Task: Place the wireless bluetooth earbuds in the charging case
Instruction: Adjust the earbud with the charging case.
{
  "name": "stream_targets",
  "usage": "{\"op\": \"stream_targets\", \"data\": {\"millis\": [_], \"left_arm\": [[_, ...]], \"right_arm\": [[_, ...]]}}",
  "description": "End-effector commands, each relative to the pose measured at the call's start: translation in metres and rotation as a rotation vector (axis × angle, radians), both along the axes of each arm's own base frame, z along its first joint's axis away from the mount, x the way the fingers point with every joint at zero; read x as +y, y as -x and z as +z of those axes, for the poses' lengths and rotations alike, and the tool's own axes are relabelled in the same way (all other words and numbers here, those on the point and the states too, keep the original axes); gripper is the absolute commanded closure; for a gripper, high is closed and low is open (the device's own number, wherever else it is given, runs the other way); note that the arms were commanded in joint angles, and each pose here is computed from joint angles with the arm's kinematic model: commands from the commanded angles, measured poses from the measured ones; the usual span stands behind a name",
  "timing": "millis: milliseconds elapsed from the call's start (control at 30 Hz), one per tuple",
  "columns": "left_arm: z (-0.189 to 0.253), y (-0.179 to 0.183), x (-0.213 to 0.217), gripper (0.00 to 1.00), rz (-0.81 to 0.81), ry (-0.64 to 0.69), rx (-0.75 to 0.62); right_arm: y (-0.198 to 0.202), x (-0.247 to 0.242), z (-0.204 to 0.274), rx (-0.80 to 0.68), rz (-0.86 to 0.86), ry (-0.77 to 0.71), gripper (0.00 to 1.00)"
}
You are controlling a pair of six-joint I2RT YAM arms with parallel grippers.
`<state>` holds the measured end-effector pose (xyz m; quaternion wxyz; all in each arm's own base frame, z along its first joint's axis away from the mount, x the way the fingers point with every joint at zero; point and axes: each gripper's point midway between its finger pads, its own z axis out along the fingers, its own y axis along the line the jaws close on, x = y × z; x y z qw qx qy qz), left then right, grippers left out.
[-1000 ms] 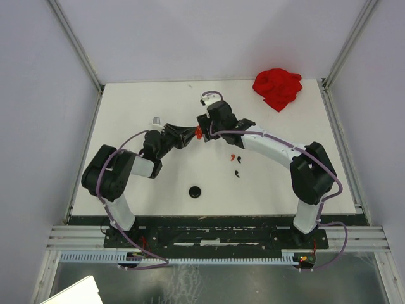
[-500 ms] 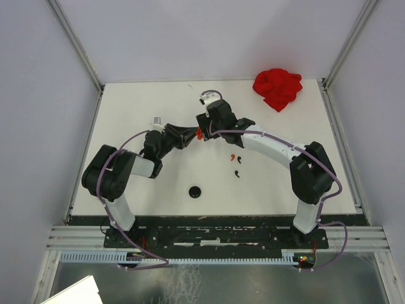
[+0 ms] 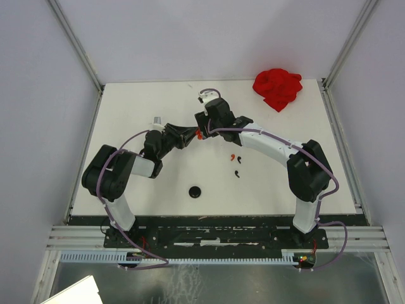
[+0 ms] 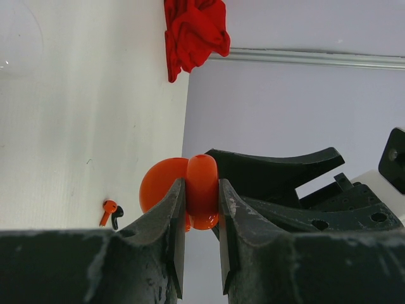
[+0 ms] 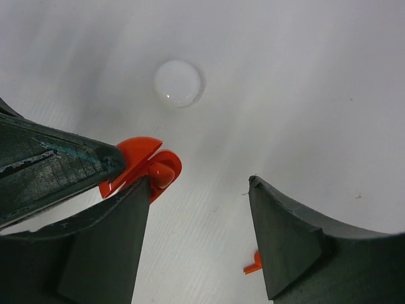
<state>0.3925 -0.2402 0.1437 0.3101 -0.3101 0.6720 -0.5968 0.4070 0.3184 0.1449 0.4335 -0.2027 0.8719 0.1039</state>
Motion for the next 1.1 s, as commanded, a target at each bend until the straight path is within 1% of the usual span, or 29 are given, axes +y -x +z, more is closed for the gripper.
{"op": "stream_targets", "data": {"millis": [0, 333, 500, 767, 1067], "left_arm": [[0.023, -0.008, -0.002, 0.97, 0.008, -0.014, -0.103], [0.021, -0.008, -0.003, 0.97, 0.005, -0.012, -0.097], [0.020, -0.009, -0.003, 0.97, 0.005, -0.012, -0.096], [0.018, -0.010, -0.004, 0.97, 0.002, -0.009, -0.094], [0.019, -0.009, -0.004, 0.97, 0.003, -0.007, -0.094]], "right_arm": [[-0.015, 0.001, 0.020, -0.039, -0.031, -0.026, 0.28], [-0.023, -0.003, 0.019, -0.038, -0.050, -0.035, 0.28], [-0.018, -0.002, 0.036, -0.076, -0.032, -0.090, 0.28], [-0.011, -0.007, 0.054, -0.101, -0.026, -0.109, 0.27], [-0.009, -0.010, 0.057, -0.104, -0.030, -0.109, 0.27]]}}
